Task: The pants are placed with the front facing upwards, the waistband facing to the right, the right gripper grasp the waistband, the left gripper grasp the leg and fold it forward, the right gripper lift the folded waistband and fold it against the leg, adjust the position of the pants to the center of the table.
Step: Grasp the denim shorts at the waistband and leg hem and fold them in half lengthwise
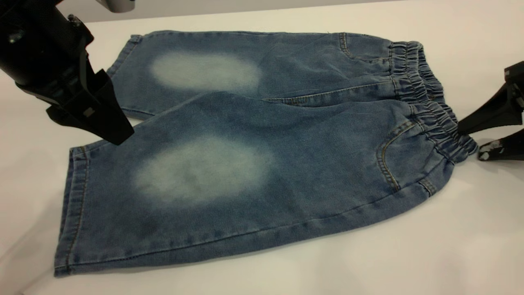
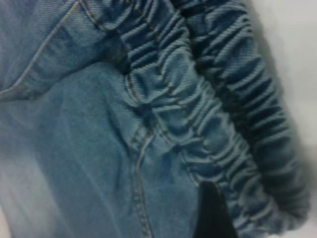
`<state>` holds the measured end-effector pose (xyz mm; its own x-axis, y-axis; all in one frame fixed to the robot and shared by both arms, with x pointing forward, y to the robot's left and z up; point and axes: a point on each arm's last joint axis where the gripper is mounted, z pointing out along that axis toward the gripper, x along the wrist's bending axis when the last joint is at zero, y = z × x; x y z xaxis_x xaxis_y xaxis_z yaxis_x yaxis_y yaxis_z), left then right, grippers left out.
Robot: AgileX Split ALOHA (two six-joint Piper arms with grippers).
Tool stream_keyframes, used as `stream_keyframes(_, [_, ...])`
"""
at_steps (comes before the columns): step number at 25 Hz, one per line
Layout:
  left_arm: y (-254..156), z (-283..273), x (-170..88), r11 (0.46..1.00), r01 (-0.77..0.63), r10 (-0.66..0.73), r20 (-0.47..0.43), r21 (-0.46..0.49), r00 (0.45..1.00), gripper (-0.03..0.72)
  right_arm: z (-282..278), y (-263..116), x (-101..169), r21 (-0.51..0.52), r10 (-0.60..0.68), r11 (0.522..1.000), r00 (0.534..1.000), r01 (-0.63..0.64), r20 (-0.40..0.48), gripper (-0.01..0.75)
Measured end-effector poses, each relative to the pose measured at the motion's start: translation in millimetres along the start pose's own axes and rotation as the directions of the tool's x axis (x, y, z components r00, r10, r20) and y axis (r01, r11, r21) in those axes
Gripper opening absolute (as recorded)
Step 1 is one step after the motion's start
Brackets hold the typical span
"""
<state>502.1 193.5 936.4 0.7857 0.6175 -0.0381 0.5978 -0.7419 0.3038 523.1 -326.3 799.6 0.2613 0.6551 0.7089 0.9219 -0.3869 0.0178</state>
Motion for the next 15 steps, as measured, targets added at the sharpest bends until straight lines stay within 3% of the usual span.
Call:
stream_keyframes(6, [-0.1,-0.6,-0.3,1.0,0.0,0.0,0.002,0.0,1.0,0.391,9.8,-6.2,-5.7,0.044,0.05,0.998,0.998,-0.048,-0.049,0.378])
stream_keyframes(15, [-0.1,-0.6,-0.4,1.0,0.003,-0.003,0.002,0.001,1.0,0.391,11.4,-2.8,-5.4,-0.001,0.024,1.0,0.998,-0.024,-0.065,0.372])
